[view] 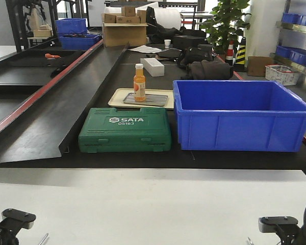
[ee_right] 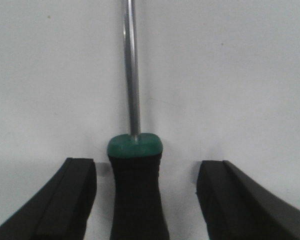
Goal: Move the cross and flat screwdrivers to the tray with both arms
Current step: 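Lift both screwdrivers upright off the table with both grippers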
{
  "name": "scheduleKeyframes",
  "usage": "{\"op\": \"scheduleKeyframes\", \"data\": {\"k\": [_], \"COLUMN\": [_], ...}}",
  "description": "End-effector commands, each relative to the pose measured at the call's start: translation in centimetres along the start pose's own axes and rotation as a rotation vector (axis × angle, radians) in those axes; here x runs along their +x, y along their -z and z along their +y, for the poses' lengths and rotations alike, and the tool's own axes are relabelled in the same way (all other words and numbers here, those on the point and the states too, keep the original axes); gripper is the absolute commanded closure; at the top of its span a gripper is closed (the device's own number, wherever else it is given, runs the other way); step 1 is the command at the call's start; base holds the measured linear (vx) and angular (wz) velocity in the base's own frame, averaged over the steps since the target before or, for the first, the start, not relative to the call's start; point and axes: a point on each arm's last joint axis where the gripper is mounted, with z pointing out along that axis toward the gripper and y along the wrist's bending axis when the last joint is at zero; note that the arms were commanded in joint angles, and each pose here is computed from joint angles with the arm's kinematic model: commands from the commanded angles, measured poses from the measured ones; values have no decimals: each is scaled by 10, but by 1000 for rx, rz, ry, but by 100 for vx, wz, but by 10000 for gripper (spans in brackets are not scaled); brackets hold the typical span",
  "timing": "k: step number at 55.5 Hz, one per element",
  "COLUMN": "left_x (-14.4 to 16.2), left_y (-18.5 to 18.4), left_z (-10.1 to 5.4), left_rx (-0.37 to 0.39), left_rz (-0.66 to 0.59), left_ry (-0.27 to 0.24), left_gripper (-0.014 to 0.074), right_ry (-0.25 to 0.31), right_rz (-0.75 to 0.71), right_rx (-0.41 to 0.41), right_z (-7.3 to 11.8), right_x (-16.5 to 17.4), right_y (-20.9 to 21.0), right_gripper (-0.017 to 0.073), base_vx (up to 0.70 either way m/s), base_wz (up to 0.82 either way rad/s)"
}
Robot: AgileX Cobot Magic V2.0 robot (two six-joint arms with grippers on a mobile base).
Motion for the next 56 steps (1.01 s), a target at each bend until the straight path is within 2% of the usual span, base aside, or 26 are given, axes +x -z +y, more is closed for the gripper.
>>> {"op": "scheduleKeyframes", "data": {"k": [1, 11, 21, 34, 44, 49, 56], "left_x": [-9, -7, -1, 3, 5, 7, 3], "left_y": [19, 16, 4, -6, -5, -3, 2], "left_z": [0, -1, -2, -6, -7, -8, -13], "left_rx": [-12, 1, 29, 73, 82, 99, 158], "left_rz": [-71, -42, 37, 84, 110, 131, 136], "left_ry": [6, 11, 21, 61, 60, 69, 118], "left_gripper": [91, 113, 182, 331, 498, 604, 600], "right_ry": [2, 2, -5, -30, -47, -47, -48], "right_rz": [-40, -21, -2, -11, -16, -16, -12], "right_rx": [0, -5, -15, -33, -44, -44, -46], "right_z": [1, 1, 2, 4, 5, 5, 5], "right_x": [-6, -4, -3, -3, -4, -4, -4], "right_y": [13, 13, 13, 13, 13, 13, 13], "right_gripper": [74, 144, 214, 302, 351, 410, 535], "base_vx": [0, 0, 0, 0, 0, 0, 0], "base_wz": [0, 0, 0, 0, 0, 0, 0]}}
